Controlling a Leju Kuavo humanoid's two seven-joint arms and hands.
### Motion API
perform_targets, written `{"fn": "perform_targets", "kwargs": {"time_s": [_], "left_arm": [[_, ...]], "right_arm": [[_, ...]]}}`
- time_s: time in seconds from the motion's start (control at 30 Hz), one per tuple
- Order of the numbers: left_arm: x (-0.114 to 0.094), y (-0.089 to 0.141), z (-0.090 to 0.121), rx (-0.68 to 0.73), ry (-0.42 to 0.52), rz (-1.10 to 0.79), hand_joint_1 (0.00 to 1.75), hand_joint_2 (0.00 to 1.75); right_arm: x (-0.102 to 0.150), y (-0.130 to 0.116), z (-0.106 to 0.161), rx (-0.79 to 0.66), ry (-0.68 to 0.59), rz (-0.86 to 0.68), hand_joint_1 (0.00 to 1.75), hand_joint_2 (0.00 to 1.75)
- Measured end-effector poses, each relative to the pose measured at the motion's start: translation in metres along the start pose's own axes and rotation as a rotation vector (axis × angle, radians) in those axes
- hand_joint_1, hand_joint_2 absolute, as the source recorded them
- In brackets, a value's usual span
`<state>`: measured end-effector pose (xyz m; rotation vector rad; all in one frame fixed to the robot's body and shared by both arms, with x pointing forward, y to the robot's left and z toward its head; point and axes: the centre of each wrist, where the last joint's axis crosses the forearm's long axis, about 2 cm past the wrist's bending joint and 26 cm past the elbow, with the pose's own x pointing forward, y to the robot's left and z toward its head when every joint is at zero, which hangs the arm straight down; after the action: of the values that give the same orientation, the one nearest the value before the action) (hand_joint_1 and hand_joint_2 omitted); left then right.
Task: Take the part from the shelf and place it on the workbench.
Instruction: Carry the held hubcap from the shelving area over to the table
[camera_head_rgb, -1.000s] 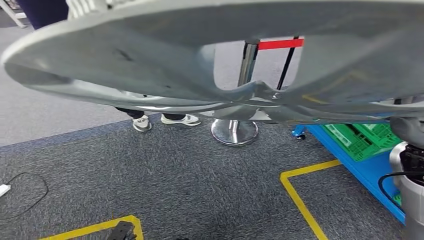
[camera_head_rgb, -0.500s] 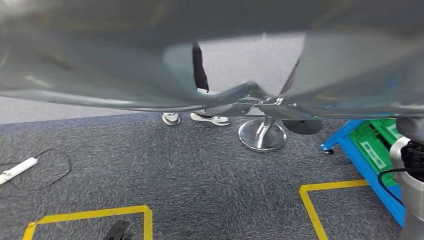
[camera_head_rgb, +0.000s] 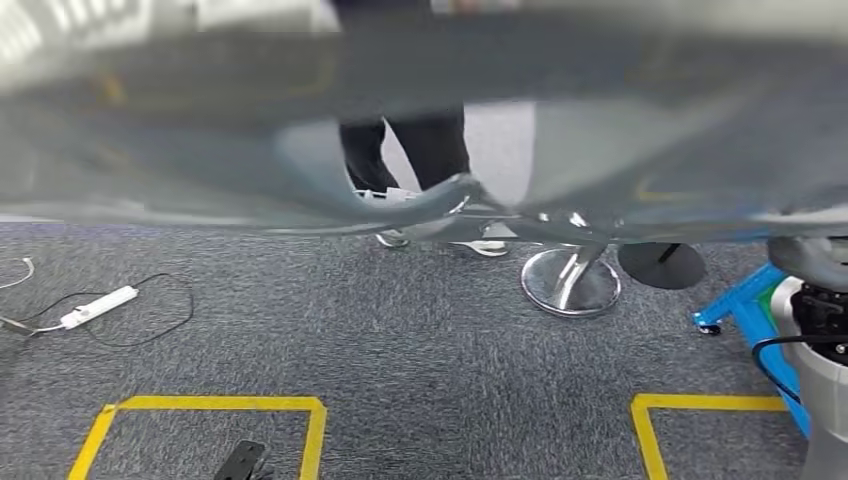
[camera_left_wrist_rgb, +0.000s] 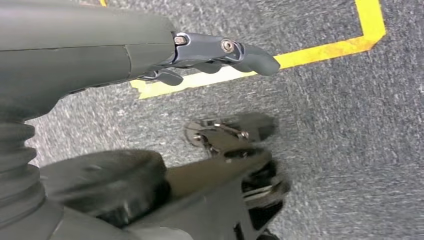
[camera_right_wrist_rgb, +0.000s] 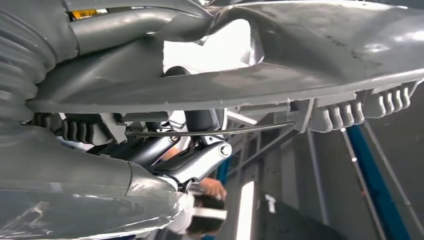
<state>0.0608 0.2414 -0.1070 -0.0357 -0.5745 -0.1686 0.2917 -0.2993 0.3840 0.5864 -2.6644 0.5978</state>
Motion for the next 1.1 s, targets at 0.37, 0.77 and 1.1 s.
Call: {"fn": "perform_targets", "kwargs": {"time_s": [0.37, 0.77, 1.1], "left_arm": [[0.001, 0.001, -0.001, -0.003, -0.006, 0.0, 0.0, 1.75], [0.007, -0.001, -0.003, -0.012, -0.019, -0.011, 0.0, 1.75], [0.007, -0.002, -0.003, -0.012, -0.017, -0.003, 0.0, 1.75]], "right_arm": [[0.0, 0.003, -0.002, 0.008, 0.005, 0.023, 1.75, 1.75], [0.002, 0.0, -0.018, 0.022, -0.018, -0.001, 1.75, 1.75], [0.002, 0.003, -0.016, -0.007, -0.041, 0.024, 1.75, 1.75]]}}
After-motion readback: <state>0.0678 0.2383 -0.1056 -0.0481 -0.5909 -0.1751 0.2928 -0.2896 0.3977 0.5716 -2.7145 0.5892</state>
